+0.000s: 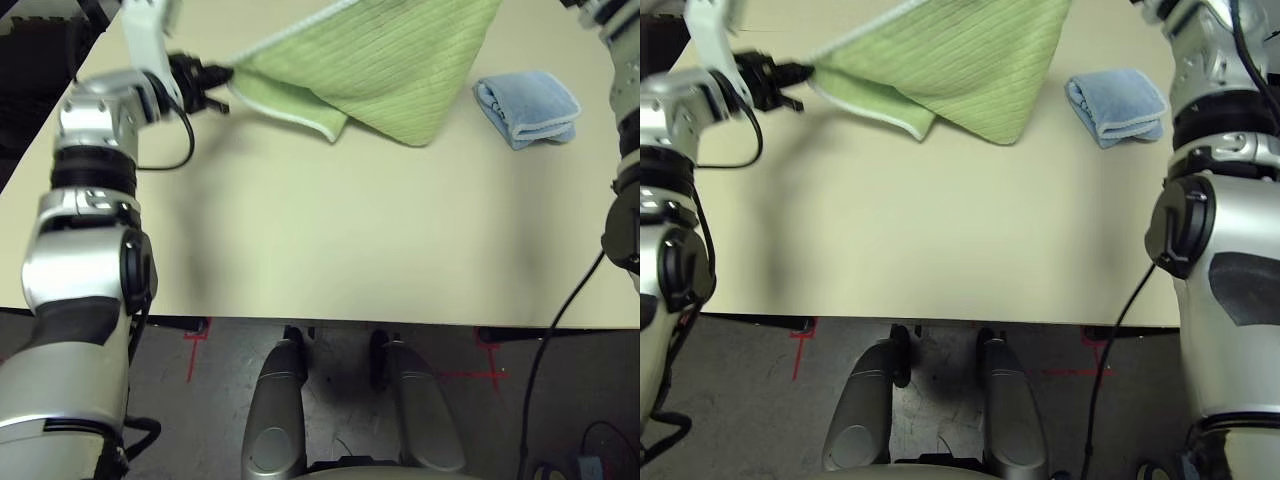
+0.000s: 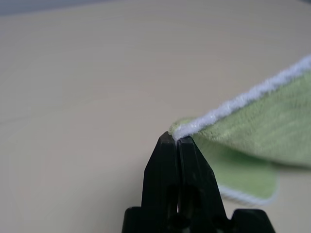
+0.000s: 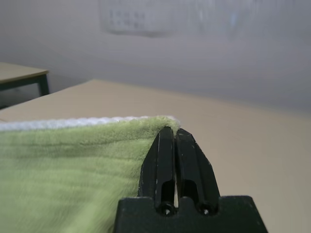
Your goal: Fold the towel and set it aside.
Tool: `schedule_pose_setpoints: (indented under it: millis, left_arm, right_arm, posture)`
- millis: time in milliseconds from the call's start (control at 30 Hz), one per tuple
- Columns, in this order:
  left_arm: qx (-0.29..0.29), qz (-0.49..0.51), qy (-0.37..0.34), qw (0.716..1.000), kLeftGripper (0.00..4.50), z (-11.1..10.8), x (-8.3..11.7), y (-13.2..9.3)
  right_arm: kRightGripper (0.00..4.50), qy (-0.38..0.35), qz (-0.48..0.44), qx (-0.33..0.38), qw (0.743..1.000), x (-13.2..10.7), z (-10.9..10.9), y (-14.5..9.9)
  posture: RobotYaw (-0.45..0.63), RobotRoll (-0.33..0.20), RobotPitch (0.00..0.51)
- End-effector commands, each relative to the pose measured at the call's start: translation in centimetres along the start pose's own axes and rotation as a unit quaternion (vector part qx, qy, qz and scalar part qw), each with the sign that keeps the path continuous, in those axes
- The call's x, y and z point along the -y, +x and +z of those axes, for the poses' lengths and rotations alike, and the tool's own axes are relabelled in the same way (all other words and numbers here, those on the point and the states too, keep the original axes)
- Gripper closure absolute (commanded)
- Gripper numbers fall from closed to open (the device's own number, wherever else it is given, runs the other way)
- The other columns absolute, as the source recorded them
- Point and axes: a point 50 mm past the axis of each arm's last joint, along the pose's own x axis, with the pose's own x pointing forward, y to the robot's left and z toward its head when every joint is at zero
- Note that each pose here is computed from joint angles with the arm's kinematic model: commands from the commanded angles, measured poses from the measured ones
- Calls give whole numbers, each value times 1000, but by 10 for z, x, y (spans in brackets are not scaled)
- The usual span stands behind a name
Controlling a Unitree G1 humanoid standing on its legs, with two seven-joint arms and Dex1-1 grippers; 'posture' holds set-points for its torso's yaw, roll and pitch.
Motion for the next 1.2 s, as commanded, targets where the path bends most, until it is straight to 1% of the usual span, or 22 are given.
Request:
schedule_pose_setpoints:
  millis: [33, 100, 167, 333, 500, 567, 600, 667, 700, 733, 767, 800, 833, 867, 900, 933, 1033, 1067, 1100, 1133, 1167, 1200]
  left_arm:
    - [3, 37, -10, 999, 4484, 2, -13, -7]
    - [5, 43, -5, 999, 4484, 5, -16, -8]
    - [2, 39, -3, 999, 4484, 7, -18, -10]
    - [-67, -35, -19, 997, 4484, -12, -12, -12]
    - [-109, -57, -21, 992, 4484, -25, -9, -12]
    - [-107, -7, -8, 994, 4484, -30, -12, -9]
    - [-95, 37, 3, 995, 4484, -29, -15, -7]
    - [-32, 128, 43, 990, 4484, -14, -21, -3]
    - [22, 153, 54, 987, 4484, 0, -20, -1]
    - [74, 170, 56, 981, 4484, 14, -18, 0]
    - [138, 191, 52, 971, 4484, 33, -18, -2]
    - [191, 201, 43, 960, 4484, 49, -17, -5]
    - [244, 212, 31, 946, 4484, 65, -17, -10]
    - [283, 215, 19, 935, 4484, 75, -17, -14]
    - [304, 212, 11, 928, 4484, 81, -17, -17]
    - [305, 208, 15, 929, 4484, 80, -16, -17]
    - [210, 181, 64, 959, 4484, 47, -16, -7]
    - [138, 157, 80, 975, 4484, 23, -16, -2]
    - [62, 131, 88, 986, 4484, 1, -16, 0]
    - [9, 113, 90, 989, 4484, -15, -16, 0]
    - [-42, 88, 89, 991, 4484, -29, -15, 0]
    - [-61, 66, 89, 992, 4484, -36, -13, -1]
  right_arm:
    - [4500, 79, 20, -44, 996, 15, -3, -26]
    - [4500, 95, 13, -100, 990, 21, -7, -38]
    - [4500, 112, 18, -137, 984, 23, -7, -46]
    - [4500, 110, 76, -211, 968, 16, -13, -58]
    - [4500, 72, 77, -257, 961, 17, -22, -59]
    - [4500, 11, 49, -257, 965, 19, -25, -49]
    - [4500, -23, 28, -245, 969, 20, -24, -43]
    - [4500, -106, -33, -161, 981, 20, -12, -25]
    - [4500, -129, -66, -81, 986, 19, 3, -16]
    - [4500, -136, -92, -1, 986, 16, 20, -10]
    - [4500, -135, -114, 84, 981, 12, 41, -6]
    - [4500, -132, -128, 151, 971, 10, 58, -6]
    - [4500, -126, -130, 202, 962, 8, 71, -8]
    - [4500, -124, -131, 233, 956, 7, 79, -10]
    - [4500, -123, -126, 245, 953, 6, 81, -10]
    - [4500, -118, -115, 243, 956, 6, 78, -10]
    - [4500, -103, -66, 146, 982, 9, 42, -8]
    - [4500, -95, -35, 69, 992, 11, 15, -10]
    - [4500, -105, -14, 13, 994, 12, -5, -14]
    - [4500, -111, 1, -24, 994, 13, -18, -18]
    - [4500, -124, 15, -45, 991, 13, -26, -22]
    - [4500, -127, 24, -60, 990, 12, -31, -24]
  posture:
    - [43, 0, 269]
    - [40, 0, 273]
    - [38, 0, 278]
    - [35, 0, 288]
    - [38, 0, 290]
    - [37, 0, 292]
    - [35, 0, 292]
    - [29, 0, 295]
    - [30, 0, 295]
    - [31, 0, 297]
    - [31, 0, 298]
    - [30, 0, 298]
    - [30, 0, 298]
    - [30, 0, 299]
    - [30, 0, 299]
    - [30, 0, 299]
    - [24, 0, 300]
    - [20, 0, 300]
    - [18, 0, 301]
    - [23, 0, 300]
    - [23, 0, 300]
    - [20, 0, 300]
